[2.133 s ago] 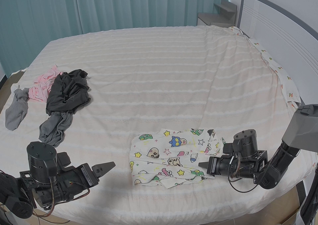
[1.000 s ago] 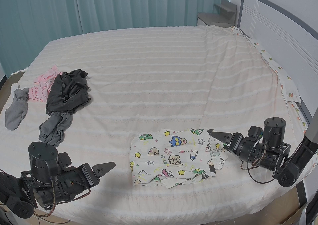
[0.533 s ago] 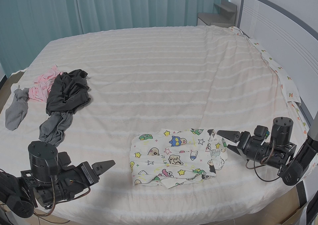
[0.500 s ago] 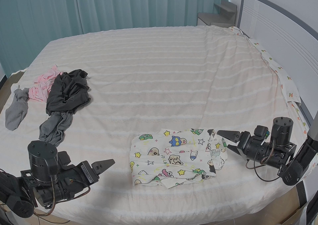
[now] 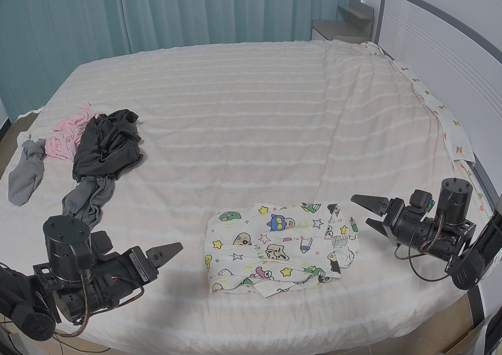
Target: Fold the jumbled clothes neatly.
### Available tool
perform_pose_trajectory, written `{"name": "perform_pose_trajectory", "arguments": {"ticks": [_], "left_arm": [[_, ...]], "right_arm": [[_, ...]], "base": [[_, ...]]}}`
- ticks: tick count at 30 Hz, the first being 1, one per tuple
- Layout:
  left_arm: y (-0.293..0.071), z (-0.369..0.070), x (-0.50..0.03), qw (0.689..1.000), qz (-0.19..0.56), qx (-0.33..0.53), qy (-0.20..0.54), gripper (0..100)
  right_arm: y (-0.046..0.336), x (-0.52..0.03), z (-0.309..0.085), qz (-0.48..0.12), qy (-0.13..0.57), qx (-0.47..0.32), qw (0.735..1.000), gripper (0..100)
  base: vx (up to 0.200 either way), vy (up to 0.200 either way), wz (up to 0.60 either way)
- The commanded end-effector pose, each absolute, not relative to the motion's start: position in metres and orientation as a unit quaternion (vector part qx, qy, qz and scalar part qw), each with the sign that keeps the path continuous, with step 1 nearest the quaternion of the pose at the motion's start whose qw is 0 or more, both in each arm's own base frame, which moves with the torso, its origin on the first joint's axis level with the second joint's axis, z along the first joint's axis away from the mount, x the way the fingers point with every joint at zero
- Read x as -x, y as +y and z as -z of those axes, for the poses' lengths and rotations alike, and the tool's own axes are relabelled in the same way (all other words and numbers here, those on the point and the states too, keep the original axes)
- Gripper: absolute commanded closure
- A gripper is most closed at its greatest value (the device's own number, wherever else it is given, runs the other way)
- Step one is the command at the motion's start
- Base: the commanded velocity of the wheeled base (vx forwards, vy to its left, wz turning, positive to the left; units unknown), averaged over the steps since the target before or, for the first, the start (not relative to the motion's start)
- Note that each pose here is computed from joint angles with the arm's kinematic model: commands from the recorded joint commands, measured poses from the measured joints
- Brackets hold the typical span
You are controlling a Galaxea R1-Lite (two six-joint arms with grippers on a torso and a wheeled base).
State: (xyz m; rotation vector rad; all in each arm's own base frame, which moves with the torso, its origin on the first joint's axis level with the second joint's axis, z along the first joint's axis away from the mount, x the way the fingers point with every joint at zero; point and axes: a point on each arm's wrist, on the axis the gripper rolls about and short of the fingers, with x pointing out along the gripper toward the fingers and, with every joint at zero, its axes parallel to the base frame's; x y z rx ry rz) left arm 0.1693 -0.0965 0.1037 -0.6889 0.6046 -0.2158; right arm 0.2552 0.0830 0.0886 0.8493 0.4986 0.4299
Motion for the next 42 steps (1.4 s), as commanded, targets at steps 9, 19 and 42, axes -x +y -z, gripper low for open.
{"name": "perform_pose_trajectory", "arguments": {"ticks": [9, 19, 42], "left_arm": [[-0.105, -0.101, -0.211, 0.939, 0.099, 0.195, 0.267, 0], [-0.12, -0.066, -0.265, 0.936, 0.077, 0.137, 0.315, 0], [-0.145, -0.027, -0.298, 0.883, 0.168, 0.251, 0.358, 0]], "right_arm": [[0.083, -0.253, -0.093, -0.209, 0.232, -0.405, 0.859, 0], [0.084, -0.255, -0.086, -0.205, 0.242, -0.404, 0.858, 0], [0.085, -0.259, -0.073, -0.197, 0.257, -0.401, 0.857, 0]], "base": [[0.0, 0.0, 0.0], [0.0, 0.0, 0.0], [0.0, 0.0, 0.0]]}}
